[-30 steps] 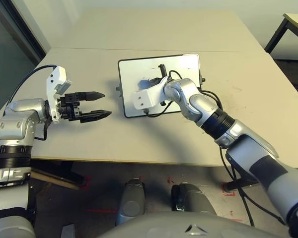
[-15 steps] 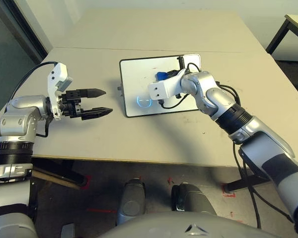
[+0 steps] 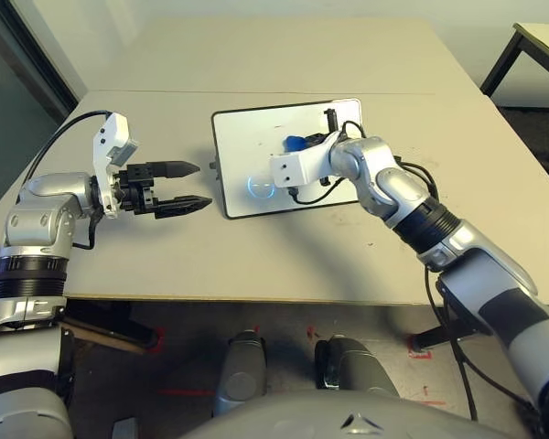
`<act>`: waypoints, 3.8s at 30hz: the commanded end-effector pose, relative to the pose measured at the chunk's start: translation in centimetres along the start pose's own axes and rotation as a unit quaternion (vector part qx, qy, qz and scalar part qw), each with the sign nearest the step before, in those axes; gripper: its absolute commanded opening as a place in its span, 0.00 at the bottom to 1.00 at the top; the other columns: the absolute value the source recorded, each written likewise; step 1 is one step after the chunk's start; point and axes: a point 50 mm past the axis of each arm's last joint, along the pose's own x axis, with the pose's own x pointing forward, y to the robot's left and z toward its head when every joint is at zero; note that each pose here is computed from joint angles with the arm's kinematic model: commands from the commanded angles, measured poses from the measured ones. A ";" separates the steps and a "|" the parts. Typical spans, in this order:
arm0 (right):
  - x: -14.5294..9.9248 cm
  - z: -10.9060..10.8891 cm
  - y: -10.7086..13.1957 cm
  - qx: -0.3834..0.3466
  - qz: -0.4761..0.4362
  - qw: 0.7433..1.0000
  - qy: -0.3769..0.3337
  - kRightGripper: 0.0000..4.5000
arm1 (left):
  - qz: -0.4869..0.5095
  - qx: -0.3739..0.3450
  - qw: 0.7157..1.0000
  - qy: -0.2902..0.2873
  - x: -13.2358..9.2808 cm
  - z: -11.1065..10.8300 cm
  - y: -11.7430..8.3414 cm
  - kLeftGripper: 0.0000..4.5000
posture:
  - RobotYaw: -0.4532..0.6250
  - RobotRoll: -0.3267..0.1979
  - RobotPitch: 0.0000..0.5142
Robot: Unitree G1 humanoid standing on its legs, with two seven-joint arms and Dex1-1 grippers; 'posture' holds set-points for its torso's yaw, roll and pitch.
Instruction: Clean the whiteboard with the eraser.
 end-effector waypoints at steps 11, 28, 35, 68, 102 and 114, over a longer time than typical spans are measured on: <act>1.0 2.3 1.8 -0.022 0.033 0.999 -0.031 0.03 | 0.015 -0.001 1.000 0.007 -1.0 -0.1 -0.3 1.00 | 0.77 0.62 0.09; -0.4 1.6 0.8 0.104 0.050 0.991 -0.071 0.03 | 0.020 -0.002 1.000 0.003 -0.6 -0.3 -0.4 1.00 | 0.76 0.62 0.07; -6.7 -3.2 -2.5 0.454 0.081 0.879 -0.121 0.03 | 0.019 0.001 1.000 0.001 -0.5 -0.3 -0.2 1.00 | 0.74 0.62 0.07; -8.2 -15.8 8.1 0.778 0.028 0.580 0.238 0.32 | 0.012 0.003 1.000 -0.003 0.0 -0.2 0.1 1.00 | 0.72 0.62 0.10; -10.1 -22.3 11.0 0.676 -0.474 0.561 0.058 1.00 | 0.634 -0.035 0.764 -0.114 -4.3 -5.9 6.3 1.00 | 0.69 0.62 0.10; -9.1 -22.3 12.6 0.709 -0.443 0.547 0.048 1.00 | 0.666 -0.047 0.737 -0.105 -4.4 -6.2 6.7 1.00 | 0.67 0.62 0.11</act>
